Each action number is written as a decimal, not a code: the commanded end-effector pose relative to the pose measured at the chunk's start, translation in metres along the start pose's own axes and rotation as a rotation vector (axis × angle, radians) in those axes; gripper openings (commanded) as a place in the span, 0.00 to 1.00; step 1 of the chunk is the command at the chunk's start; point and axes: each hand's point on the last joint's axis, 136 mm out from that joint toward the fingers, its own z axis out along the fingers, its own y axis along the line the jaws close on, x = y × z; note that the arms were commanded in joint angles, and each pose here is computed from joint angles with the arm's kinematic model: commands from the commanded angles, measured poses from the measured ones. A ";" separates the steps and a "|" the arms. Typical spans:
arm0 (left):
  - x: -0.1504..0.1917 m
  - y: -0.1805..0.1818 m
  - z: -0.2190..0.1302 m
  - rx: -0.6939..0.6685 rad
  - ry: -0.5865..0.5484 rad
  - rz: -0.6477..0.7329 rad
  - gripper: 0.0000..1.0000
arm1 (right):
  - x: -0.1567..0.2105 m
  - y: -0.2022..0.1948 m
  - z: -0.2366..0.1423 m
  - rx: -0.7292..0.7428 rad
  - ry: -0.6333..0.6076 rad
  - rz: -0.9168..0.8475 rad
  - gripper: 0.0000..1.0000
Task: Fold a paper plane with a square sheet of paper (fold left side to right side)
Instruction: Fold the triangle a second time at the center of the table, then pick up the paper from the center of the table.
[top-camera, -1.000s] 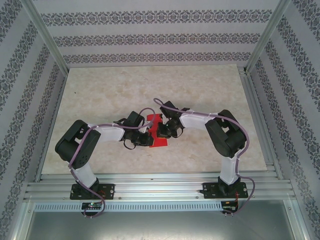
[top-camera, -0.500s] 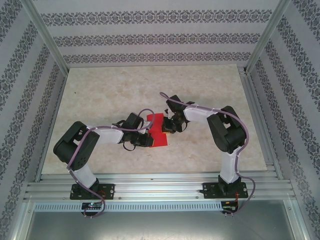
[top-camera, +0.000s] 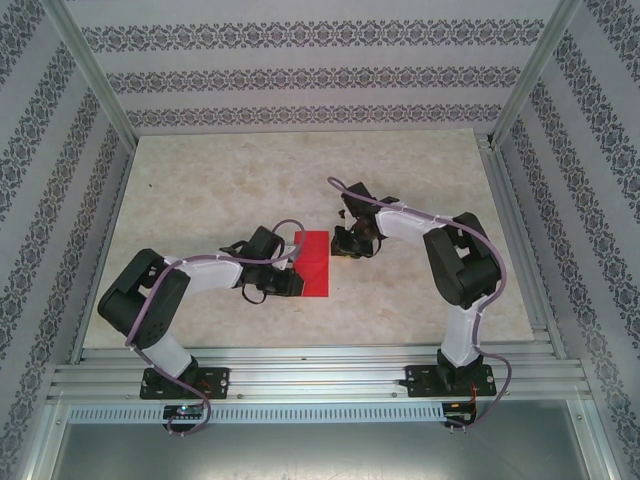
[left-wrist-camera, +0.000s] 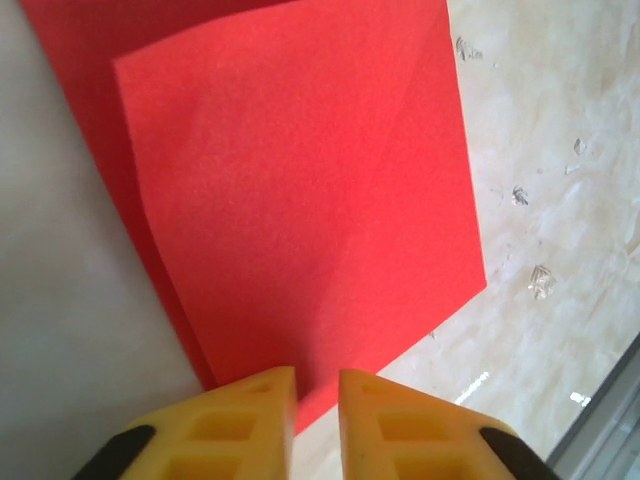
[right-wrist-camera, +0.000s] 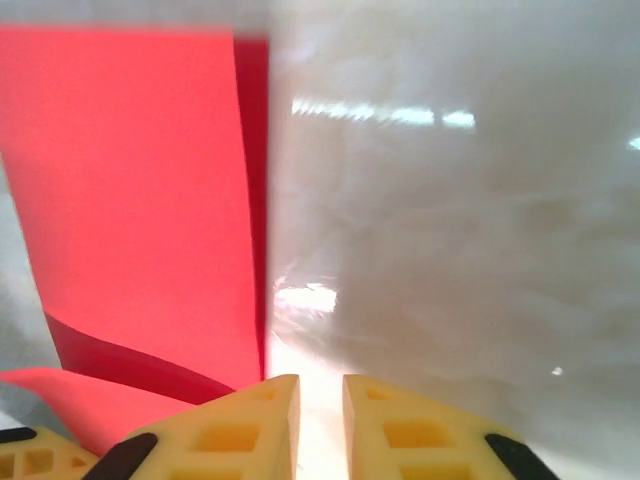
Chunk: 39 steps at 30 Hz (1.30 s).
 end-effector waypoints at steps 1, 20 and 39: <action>-0.013 -0.010 -0.025 0.005 -0.028 -0.003 0.31 | -0.014 -0.003 -0.036 0.010 -0.125 -0.030 0.25; -0.052 0.017 -0.043 0.147 -0.176 -0.155 0.58 | 0.007 0.053 0.011 -0.118 -0.081 -0.063 0.25; -0.062 0.008 -0.022 0.208 -0.137 -0.139 0.39 | 0.011 0.047 0.010 -0.241 -0.080 0.025 0.38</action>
